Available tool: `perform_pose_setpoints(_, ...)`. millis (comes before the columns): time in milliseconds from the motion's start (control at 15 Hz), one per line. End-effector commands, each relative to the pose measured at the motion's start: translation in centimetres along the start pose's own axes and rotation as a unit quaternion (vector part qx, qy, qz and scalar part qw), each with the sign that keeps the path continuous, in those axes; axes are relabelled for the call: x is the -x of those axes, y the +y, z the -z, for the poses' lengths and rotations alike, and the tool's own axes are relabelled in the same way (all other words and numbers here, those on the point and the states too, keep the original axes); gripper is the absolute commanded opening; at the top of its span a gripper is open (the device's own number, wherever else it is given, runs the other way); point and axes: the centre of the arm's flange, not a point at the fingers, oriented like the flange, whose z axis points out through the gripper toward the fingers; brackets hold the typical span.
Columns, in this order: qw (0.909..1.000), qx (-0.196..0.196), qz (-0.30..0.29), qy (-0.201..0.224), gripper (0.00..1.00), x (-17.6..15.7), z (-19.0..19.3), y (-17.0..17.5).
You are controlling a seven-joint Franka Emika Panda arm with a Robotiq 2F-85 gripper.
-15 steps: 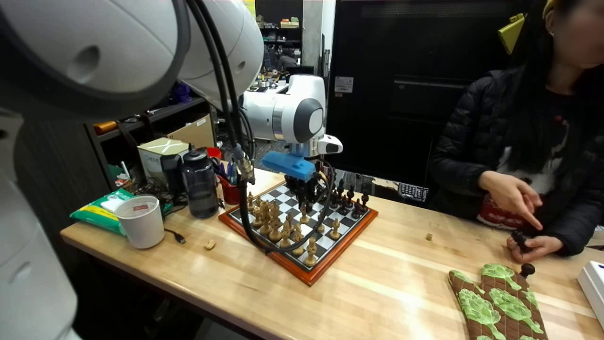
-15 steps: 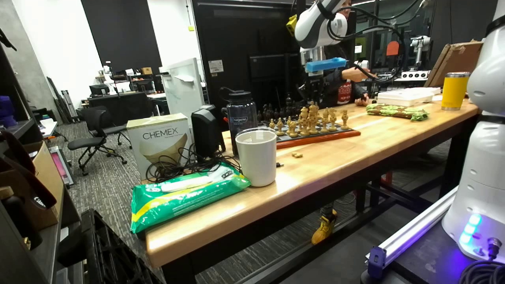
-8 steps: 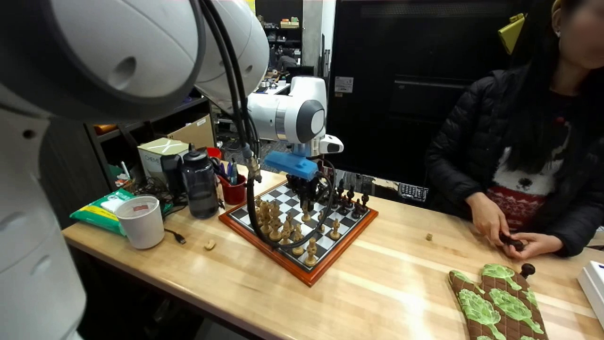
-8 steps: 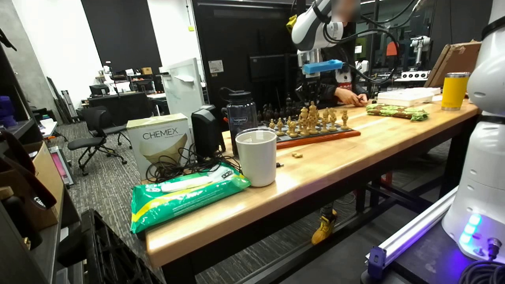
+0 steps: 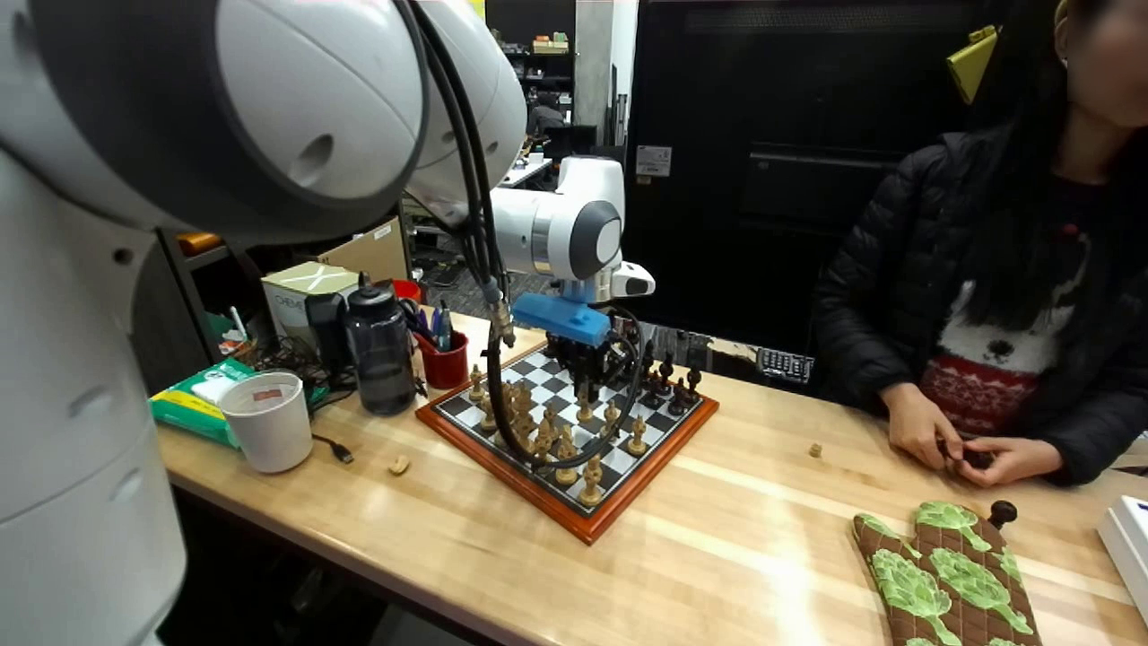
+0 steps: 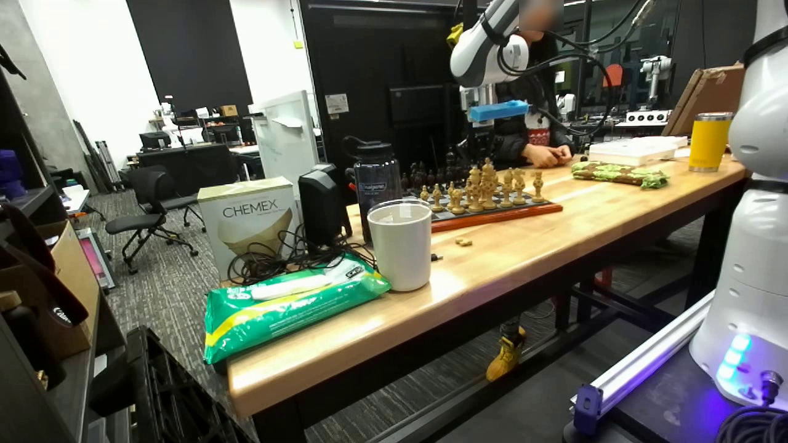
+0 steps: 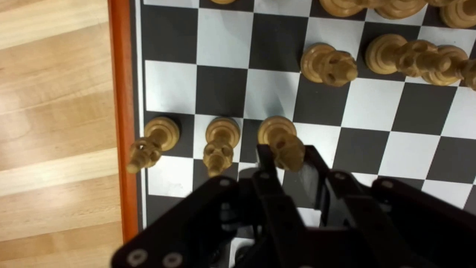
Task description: Pick up one right rook and place it to the left of the other left rook on the chessboard
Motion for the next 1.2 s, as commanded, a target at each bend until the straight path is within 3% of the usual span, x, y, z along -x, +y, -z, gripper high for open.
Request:
perform_pose_setpoints(0,0.9999,-0.006,0.009,0.006,0.06,-0.9,-0.1,-0.1)
perform_pose_setpoints(600,0.9998,-0.008,0.014,0.012,0.06,-1.4,-1.1,0.6)
perform_pose_setpoints(667,0.9998,-0.007,0.014,0.013,0.35,-1.4,-1.1,0.7)
perform_pose_setpoints(733,0.9998,-0.006,0.014,0.013,0.49,-1.4,-1.1,0.8)
perform_pose_setpoints(1133,0.9998,-0.005,0.011,0.014,0.84,-1.1,-1.0,1.3)
